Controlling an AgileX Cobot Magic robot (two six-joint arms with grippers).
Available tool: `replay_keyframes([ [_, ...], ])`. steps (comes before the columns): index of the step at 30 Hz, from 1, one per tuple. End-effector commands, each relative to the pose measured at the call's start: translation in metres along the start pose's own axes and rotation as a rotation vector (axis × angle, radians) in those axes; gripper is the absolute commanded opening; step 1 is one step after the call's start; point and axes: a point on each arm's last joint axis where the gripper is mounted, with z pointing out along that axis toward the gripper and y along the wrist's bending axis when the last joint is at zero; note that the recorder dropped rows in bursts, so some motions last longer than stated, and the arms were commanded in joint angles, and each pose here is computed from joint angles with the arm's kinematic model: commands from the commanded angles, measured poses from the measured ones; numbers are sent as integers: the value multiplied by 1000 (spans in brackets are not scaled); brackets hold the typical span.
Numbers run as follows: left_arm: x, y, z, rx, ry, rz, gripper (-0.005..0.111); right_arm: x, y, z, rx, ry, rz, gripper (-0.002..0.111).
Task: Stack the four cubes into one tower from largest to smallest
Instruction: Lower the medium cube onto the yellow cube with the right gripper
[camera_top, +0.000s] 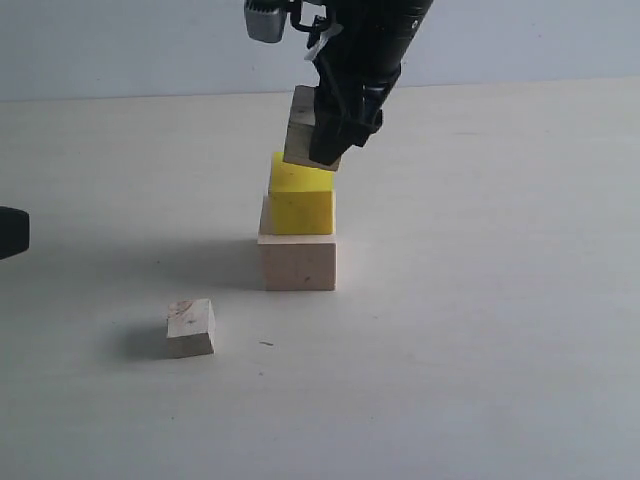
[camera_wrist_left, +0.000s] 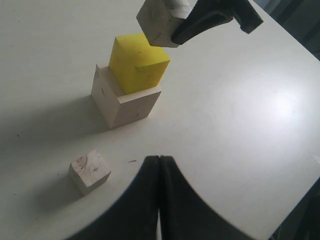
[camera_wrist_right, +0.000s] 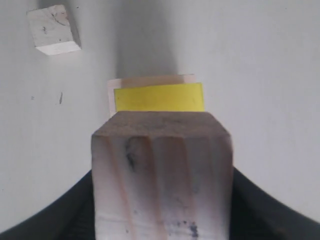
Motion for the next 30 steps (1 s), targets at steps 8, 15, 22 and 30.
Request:
replay_keyframes([
  [8, 0, 0, 0, -4, -7, -2, 0, -6, 6, -7, -23, -72, -93, 0],
  [15, 0, 0, 0, -4, -7, -2, 0, -2, 2, 3, -21, -25, -99, 0],
  [22, 0, 1, 0, -6, -10, -2, 0, -1, 0, 9, -32, -16, -95, 0],
  [30, -1, 2, 0, -15, -16, 6, 0, -1, 1, 9, -36, -23, -92, 0],
])
